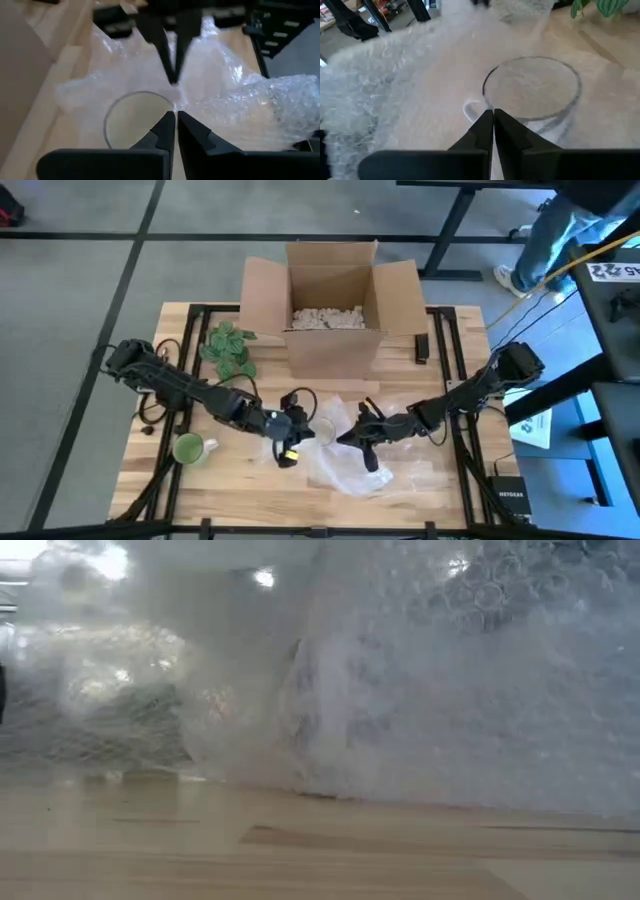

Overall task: Wrap mug
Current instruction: Wrap the blue mug in bubble wrap

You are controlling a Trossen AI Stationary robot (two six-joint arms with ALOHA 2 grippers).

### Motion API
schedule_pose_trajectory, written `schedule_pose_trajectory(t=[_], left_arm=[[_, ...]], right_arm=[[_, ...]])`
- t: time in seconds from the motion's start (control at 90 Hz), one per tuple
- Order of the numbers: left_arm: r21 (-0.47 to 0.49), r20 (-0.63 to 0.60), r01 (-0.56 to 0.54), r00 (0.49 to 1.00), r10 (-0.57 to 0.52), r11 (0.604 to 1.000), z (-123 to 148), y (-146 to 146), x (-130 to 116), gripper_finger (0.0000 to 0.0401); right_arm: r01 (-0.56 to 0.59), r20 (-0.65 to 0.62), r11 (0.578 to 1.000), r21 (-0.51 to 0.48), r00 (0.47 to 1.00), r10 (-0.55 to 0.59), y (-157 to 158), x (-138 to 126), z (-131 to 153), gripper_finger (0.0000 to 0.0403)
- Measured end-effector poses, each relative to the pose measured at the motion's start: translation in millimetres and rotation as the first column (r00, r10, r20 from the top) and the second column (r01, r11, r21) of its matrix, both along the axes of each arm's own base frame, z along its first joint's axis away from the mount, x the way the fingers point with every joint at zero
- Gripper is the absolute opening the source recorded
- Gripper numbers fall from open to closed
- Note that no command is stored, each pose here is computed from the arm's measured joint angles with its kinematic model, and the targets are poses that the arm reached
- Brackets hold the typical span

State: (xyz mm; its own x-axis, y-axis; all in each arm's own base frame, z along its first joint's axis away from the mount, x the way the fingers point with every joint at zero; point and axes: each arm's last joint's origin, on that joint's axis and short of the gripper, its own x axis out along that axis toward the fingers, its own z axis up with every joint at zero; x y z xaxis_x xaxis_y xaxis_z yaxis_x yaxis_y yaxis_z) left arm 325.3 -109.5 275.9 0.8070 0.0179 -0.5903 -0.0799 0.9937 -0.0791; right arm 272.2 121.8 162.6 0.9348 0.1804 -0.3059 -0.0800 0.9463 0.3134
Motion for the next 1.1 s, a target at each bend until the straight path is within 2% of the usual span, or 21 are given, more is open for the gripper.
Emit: schedule_pose_trajectory(t=[0.167,0.378,0.489,0.622,0.778,0.867,1.1], left_arm=[[0.004,-0.007,-0.045,0.999,0.045,0.999,-0.6,15.1,4.2,0.0000],[0.006,-0.017,-0.078,0.997,0.078,0.997,-3.7,25.8,6.1,0.0000],[0.009,-0.048,-0.087,0.995,0.088,0.996,-12.1,26.6,6.0,0.0000],[0.016,-0.076,-0.085,0.993,0.086,0.996,-20.7,25.0,9.6,0.0000],[0.002,-0.078,-0.096,0.992,0.096,0.995,-23.2,24.2,10.8,0.0000],[-0.008,-0.069,-0.102,0.992,0.101,0.995,-22.5,24.1,11.3,0.0000],[-0.011,-0.088,-0.119,0.989,0.117,0.993,-27.9,24.5,13.3,0.0000]], right_arm=[[-0.022,0.064,0.999,-0.032,0.998,0.024,5.1,9.9,12.2,0.0000],[0.018,0.156,0.990,-0.139,0.988,0.004,11.1,26.0,39.1,0.0000],[0.073,0.134,0.974,-0.216,0.990,-0.045,14.2,32.1,47.6,0.0000],[0.015,0.060,0.971,-0.238,0.998,-0.001,18.5,39.1,57.4,0.0000],[-0.007,-0.079,0.970,-0.241,0.997,-0.012,19.2,39.2,55.1,0.0000],[-0.009,-0.086,0.976,-0.219,0.996,-0.010,19.7,39.8,56.6,0.0000],[0.064,-0.044,0.958,-0.278,0.996,-0.079,21.1,38.8,59.5,0.0000]])
